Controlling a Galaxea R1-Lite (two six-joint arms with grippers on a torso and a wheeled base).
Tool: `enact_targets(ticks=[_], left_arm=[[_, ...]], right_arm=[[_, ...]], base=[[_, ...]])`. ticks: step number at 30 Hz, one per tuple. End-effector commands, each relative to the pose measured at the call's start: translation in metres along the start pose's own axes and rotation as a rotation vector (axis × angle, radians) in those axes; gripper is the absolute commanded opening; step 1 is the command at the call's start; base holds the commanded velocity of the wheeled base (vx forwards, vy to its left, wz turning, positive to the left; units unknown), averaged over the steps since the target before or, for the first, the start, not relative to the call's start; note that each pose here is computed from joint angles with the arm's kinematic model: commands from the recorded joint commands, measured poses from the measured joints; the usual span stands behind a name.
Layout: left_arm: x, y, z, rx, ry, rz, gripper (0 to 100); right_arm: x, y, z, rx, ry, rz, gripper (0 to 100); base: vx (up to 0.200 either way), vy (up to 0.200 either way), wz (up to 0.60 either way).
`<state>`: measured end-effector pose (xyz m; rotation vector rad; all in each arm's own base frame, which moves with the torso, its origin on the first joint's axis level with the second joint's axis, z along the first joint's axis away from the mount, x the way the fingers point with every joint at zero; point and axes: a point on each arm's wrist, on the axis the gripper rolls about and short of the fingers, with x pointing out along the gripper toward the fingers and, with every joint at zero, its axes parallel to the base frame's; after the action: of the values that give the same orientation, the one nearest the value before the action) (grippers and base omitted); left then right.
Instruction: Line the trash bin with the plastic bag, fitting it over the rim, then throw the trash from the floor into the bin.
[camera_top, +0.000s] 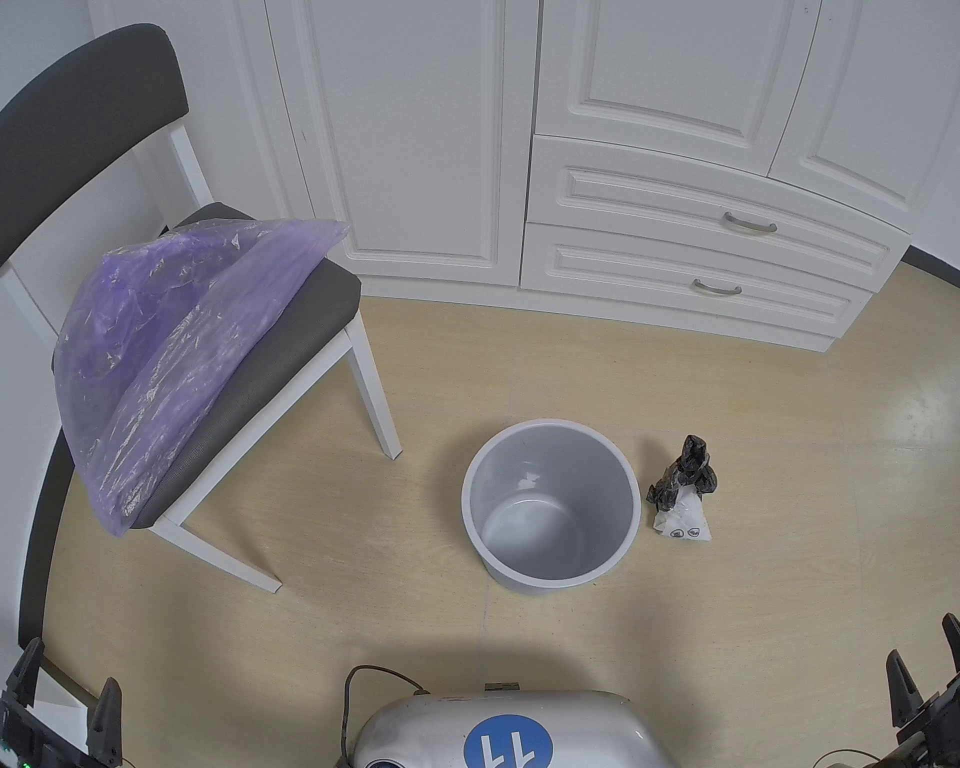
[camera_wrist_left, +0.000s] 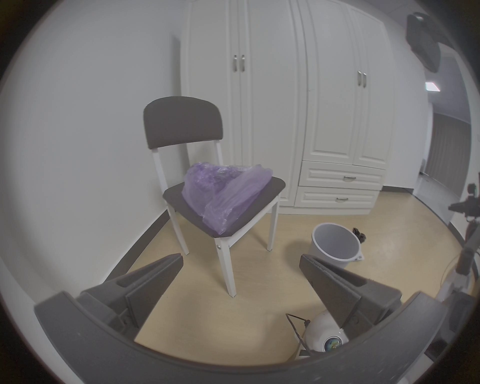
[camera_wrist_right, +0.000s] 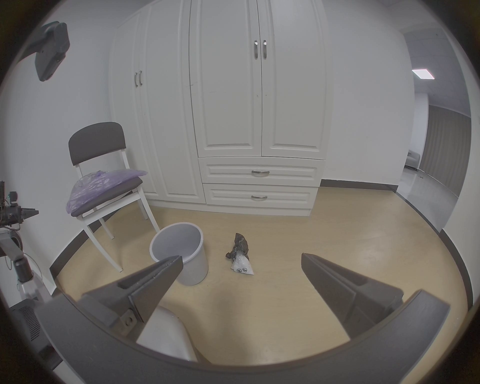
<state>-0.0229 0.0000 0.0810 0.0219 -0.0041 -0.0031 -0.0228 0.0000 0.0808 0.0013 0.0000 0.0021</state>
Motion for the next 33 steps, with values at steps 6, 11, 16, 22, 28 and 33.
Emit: enact_targets(ticks=[6,11,16,22,28,33], left_arm=[[0.000,-0.001,-0.005,0.024,-0.003,-0.018,100],[0.000,-0.001,-0.005,0.049,-0.004,-0.032,100],[0.000,0.001,-0.005,-0.077,-0.003,0.037,100],[0.000,0.001,-0.005,-0.099,-0.004,0.052,100],[-0.001,0.001,0.005,0.001,-0.071,0.022,100],[-0.011,-0.001,0.038,0.043,-0.262,-0.058,100]], right_arm=[[0.000,0.001,-0.005,-0.072,-0.001,0.024,100],[0.000,0.001,-0.005,-0.073,-0.002,0.027,100],[0.000,0.000,-0.004,0.033,-0.015,-0.008,100],[0.000,0.000,-0.004,0.031,-0.017,-0.020,100],[-0.002,0.001,0.007,-0.009,-0.083,0.033,100],[-0.014,0.003,0.041,-0.004,-0.253,0.134,100]], base=[[0.000,0.000,0.00],[0.000,0.000,0.00],[0.000,0.000,0.00],[0.000,0.000,0.00],[0.000,0.000,0.00],[0.000,0.000,0.00]])
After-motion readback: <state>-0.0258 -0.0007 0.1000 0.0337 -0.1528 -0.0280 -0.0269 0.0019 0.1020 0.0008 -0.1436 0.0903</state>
